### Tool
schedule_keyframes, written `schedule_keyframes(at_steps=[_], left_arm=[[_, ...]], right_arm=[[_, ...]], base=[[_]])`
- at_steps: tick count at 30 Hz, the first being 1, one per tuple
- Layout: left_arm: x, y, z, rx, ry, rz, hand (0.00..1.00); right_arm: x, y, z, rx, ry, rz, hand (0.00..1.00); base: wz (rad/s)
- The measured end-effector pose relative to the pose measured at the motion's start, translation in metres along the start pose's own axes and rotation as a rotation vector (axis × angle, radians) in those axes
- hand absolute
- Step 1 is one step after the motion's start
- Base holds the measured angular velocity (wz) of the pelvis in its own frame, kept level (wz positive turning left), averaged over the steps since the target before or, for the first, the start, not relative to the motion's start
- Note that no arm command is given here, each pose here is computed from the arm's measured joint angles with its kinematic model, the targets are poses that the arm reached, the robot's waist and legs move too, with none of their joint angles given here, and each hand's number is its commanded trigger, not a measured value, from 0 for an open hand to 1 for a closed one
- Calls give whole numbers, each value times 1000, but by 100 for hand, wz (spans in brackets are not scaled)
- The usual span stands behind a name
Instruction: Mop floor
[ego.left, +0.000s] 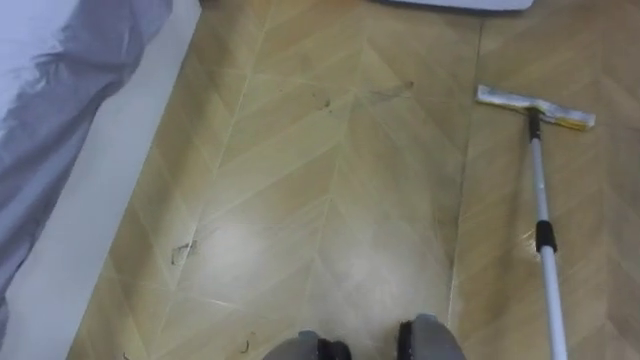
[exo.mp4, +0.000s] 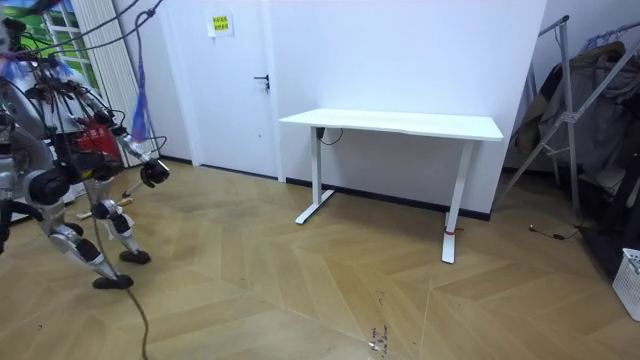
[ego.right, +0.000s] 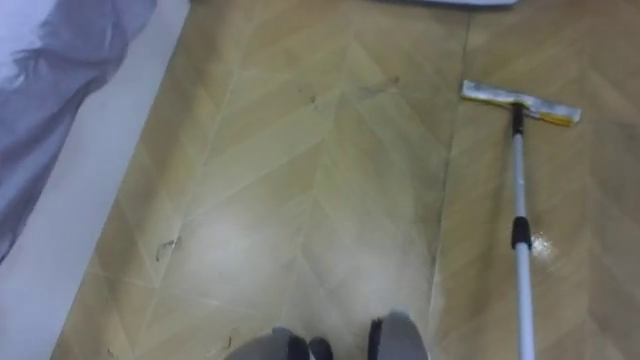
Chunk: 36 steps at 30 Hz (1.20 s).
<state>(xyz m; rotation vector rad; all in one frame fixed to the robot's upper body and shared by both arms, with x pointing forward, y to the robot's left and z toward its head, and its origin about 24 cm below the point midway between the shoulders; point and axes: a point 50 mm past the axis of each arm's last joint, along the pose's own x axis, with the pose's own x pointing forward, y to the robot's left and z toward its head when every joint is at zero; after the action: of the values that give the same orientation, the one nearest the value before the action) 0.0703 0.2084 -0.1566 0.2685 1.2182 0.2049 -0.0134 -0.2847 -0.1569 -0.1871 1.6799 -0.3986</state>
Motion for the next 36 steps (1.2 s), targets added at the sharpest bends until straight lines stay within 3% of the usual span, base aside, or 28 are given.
schedule_keyframes(at_steps=[3, 6, 8, 11, 12, 18, 22, 26, 32, 36], left_arm=[[1, 2, -8, -2, 40, 15, 0], [2, 11, -8, -36, 62, 41, 0], [2, 18, -4, -45, 44, 72, 0], [2, 26, -2, -35, 26, 97, 0], [2, 26, -1, -34, 23, 99, 0], [3, 29, -14, 29, 85, 114, 0], [5, 27, -18, 61, 113, 95, 0], [0, 23, -42, 107, 188, 97, 0], [-5, 28, -62, 140, 262, 121, 0], [-7, 25, -71, 138, 292, 109, 0]], right_arm=[[-5, 0, 30, 3, -33, -6, 100], [-23, -10, 97, 22, -168, -27, 100], [-49, -19, 156, 45, -345, -41, 100], [-83, -25, 209, 103, -501, -11, 100], [-85, -27, 212, 122, -498, -3, 100], [-60, -34, 173, 99, -411, -1, 100], [-30, -34, 115, 22, -265, -26, 100], [-10, -30, 53, -123, -104, -72, 100], [0, -1, -6, -224, 36, -2, 100], [1, 15, -17, -256, 61, 54, 100]], base=[[2], [-1], [-8], [10], [31], [14], [6], [3], [-6], [-17]])
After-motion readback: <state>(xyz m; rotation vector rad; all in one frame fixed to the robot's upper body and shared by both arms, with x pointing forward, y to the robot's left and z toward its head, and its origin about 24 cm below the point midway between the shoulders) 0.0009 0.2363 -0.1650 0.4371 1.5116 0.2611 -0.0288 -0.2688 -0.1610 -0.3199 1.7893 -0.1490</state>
